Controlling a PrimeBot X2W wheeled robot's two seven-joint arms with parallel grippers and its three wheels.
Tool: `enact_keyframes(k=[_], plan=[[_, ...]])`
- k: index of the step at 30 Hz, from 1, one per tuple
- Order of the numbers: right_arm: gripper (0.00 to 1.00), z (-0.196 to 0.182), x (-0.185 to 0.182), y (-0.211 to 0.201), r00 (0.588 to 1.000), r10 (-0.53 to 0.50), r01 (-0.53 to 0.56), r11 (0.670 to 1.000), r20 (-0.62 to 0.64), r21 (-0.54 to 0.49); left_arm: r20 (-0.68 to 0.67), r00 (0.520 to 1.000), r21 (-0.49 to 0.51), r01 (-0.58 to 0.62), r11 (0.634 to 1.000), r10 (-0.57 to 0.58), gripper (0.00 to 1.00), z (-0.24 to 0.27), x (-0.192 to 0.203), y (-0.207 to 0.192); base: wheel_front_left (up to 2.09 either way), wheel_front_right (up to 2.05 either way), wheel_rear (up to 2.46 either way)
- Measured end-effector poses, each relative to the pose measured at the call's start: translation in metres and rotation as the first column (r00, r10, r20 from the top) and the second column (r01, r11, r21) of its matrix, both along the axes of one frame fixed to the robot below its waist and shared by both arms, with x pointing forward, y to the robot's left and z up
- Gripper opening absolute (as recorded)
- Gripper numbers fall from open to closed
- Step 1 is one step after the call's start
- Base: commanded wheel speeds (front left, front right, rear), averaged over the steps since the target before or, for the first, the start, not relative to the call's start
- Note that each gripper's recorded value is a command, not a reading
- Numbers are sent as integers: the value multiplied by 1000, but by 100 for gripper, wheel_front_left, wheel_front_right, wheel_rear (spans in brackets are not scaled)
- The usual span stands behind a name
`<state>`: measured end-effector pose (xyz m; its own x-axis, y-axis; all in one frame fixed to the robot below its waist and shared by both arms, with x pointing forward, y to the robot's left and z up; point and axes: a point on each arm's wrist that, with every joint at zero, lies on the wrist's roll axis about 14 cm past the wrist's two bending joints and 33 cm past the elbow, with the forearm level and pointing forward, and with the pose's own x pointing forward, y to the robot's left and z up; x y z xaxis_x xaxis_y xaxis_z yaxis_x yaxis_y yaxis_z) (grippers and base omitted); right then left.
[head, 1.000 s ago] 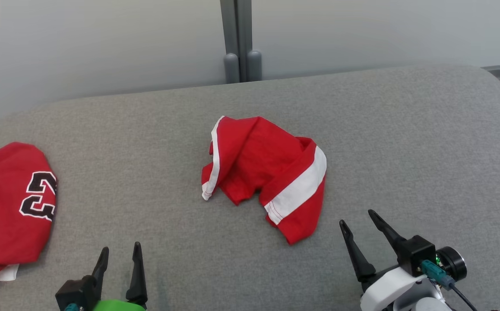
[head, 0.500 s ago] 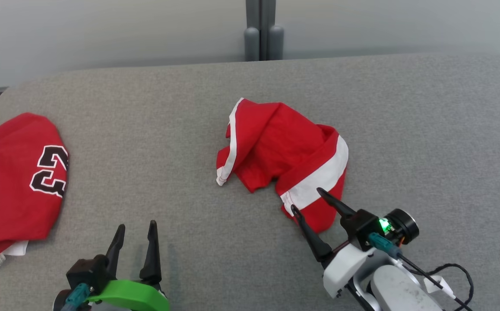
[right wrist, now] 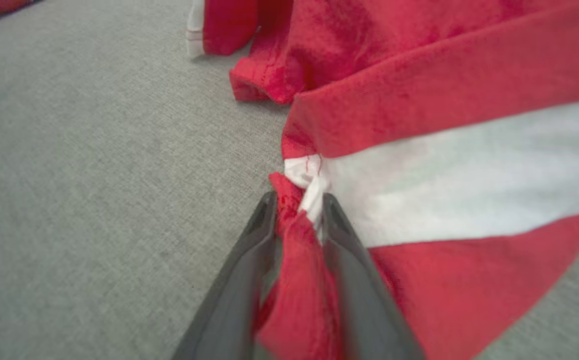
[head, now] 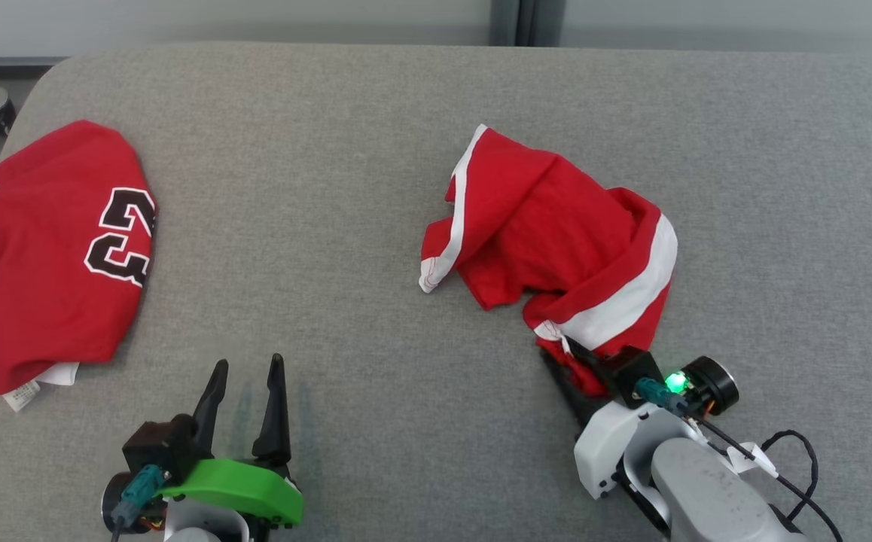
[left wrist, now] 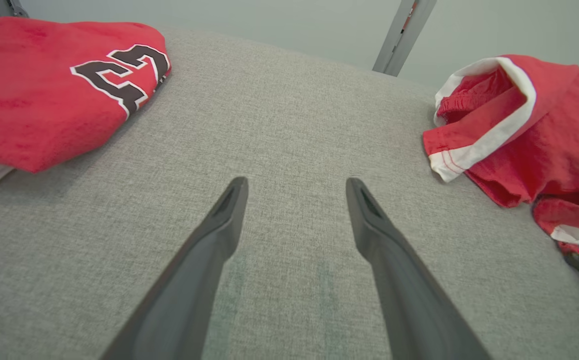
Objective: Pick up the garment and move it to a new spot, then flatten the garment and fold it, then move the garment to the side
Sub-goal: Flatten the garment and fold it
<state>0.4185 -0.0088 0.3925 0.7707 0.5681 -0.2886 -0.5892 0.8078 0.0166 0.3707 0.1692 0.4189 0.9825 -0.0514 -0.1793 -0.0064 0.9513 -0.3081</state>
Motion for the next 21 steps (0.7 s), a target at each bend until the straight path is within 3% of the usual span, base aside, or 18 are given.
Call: enact_keyframes(k=[7,13,16,21], plan=[[0,12,7,-3,999,-48,47,997,15,66,-10,1000,2,-10,1000,10,100,-3,-2,3,0,0,0],[0,70,23,-22,977,-169,137,966,132,218,8,1000,-3,12,1000,-12,100,3,-4,-4,0,0,0],[0,112,38,-55,932,-306,228,912,194,342,10,1000,-6,22,1000,-22,100,4,-8,-8,0,0,0],[0,184,56,-149,762,-587,385,750,274,538,30,998,-6,56,998,-56,100,10,-7,-19,0,0,0]])
